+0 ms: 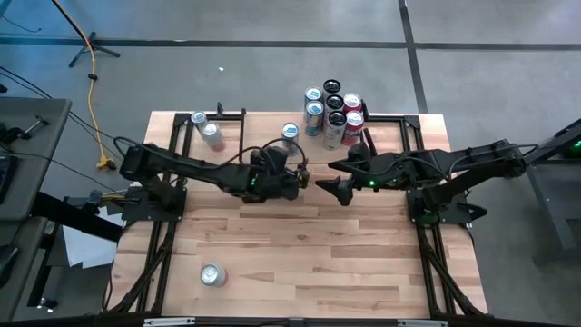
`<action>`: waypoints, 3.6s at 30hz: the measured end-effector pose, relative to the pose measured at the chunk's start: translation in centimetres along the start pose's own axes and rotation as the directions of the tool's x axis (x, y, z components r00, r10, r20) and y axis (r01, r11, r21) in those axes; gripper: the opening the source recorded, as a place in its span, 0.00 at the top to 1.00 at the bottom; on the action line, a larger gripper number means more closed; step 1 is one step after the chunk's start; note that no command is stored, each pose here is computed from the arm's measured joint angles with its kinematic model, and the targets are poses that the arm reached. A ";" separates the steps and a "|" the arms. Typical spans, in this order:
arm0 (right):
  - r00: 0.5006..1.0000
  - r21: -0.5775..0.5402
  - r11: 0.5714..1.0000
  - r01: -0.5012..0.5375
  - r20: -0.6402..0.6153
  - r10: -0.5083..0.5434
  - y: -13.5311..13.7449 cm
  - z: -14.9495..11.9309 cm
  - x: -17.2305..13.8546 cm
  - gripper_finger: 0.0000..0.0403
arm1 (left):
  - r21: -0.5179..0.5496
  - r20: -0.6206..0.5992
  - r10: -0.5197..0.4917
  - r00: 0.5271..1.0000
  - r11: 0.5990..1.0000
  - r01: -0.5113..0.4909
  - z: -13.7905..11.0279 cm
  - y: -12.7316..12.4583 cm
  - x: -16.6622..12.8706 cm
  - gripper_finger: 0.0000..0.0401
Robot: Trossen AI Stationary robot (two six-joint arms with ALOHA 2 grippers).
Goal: Place canned beverage on shelf
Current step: Put the bottom blue soda can on the shelf aligned with the blue soda can
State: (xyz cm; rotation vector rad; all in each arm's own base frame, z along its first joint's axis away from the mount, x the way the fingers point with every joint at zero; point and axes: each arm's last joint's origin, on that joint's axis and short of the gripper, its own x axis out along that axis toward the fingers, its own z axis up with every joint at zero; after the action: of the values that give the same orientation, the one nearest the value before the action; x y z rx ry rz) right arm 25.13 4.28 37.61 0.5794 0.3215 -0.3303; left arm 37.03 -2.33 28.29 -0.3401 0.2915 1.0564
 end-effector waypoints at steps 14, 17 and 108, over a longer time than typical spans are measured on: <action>0.999 -0.032 0.999 0.020 -0.025 -0.021 -0.2 -0.3 0.0 0.03 | -0.146 -0.002 0.085 0.996 0.986 -0.085 1.7 1.8 4.2 0.00; 0.999 -0.033 0.999 0.022 -0.026 -0.023 -0.2 -0.3 0.0 0.03 | -0.162 0.003 0.102 0.995 0.982 -0.100 2.1 2.2 4.7 0.00; 0.999 -0.095 0.995 -0.033 -0.025 0.031 0.5 2.0 -2.5 0.03 | -0.069 0.036 0.013 0.999 0.998 -0.011 3.4 -2.0 9.4 0.46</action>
State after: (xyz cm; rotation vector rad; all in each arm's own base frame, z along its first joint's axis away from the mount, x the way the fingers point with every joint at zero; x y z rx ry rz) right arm 23.49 4.10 40.38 0.4938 0.3481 -0.2760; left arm 43.40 5.62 27.93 -0.3808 0.2249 1.0850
